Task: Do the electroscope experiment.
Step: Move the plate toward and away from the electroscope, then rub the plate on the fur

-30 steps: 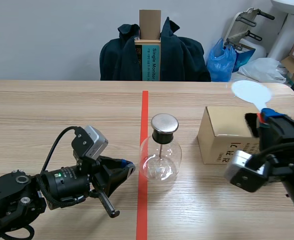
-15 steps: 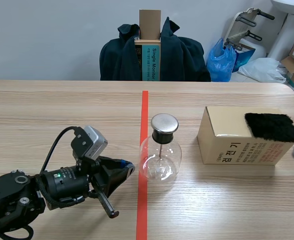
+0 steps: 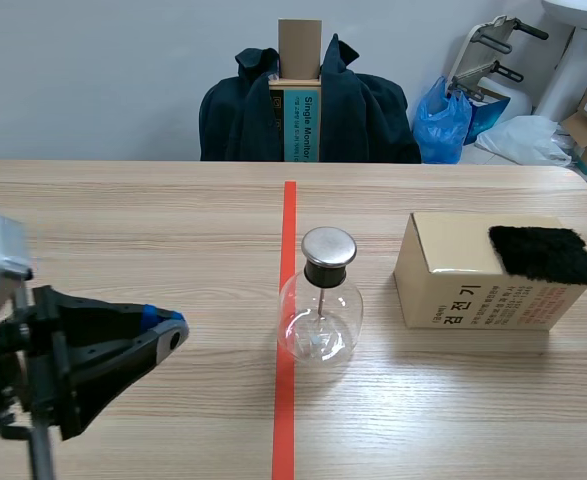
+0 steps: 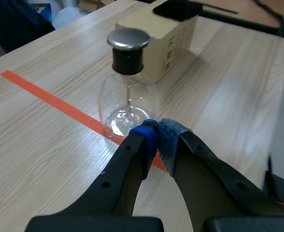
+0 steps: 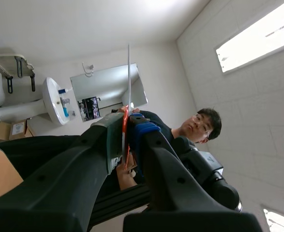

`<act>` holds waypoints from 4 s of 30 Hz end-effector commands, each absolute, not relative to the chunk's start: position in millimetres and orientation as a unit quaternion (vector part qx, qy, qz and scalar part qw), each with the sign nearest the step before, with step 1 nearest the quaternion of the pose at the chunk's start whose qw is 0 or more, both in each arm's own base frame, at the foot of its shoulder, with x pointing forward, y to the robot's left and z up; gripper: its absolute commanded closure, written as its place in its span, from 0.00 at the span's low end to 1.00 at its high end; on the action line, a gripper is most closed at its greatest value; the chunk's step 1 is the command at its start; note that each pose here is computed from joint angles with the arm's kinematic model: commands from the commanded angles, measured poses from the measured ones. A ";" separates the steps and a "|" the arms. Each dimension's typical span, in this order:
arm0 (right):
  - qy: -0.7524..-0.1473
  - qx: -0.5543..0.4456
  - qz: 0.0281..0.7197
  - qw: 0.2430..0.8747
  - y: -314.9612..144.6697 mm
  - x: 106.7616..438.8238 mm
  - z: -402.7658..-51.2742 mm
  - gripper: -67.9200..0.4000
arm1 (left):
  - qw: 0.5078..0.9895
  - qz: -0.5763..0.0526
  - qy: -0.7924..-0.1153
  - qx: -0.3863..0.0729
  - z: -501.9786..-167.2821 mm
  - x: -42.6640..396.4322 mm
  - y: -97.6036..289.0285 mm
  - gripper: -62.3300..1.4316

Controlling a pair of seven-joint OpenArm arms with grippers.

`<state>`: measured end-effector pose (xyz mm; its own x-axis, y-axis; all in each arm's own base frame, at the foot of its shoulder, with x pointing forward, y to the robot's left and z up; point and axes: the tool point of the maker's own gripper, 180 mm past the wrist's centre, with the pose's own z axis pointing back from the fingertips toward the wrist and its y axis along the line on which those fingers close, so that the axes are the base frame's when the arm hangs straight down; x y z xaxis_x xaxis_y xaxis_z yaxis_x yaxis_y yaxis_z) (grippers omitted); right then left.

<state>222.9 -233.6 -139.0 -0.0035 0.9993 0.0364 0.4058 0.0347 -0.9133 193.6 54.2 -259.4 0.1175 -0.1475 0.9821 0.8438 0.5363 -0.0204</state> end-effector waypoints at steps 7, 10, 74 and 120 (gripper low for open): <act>-0.593 -0.611 0.339 0.400 -255.9 219.5 -126.5 0.98 | 0.676 -0.351 -0.573 -0.301 -235.1 185.4 66.5 0.95; -0.582 -0.601 0.349 0.423 -261.8 225.6 -141.5 0.98 | 0.677 -0.355 -0.575 -0.293 -234.5 187.7 69.9 0.73; -0.485 -0.472 0.559 0.478 -243.1 270.5 -334.5 0.98 | 0.684 -0.361 -0.567 -0.283 -239.6 188.1 71.4 0.00; -0.499 -0.386 0.606 0.485 -214.7 261.7 -356.6 0.98 | 0.684 -0.361 -0.567 -0.283 -239.6 188.1 71.4 0.00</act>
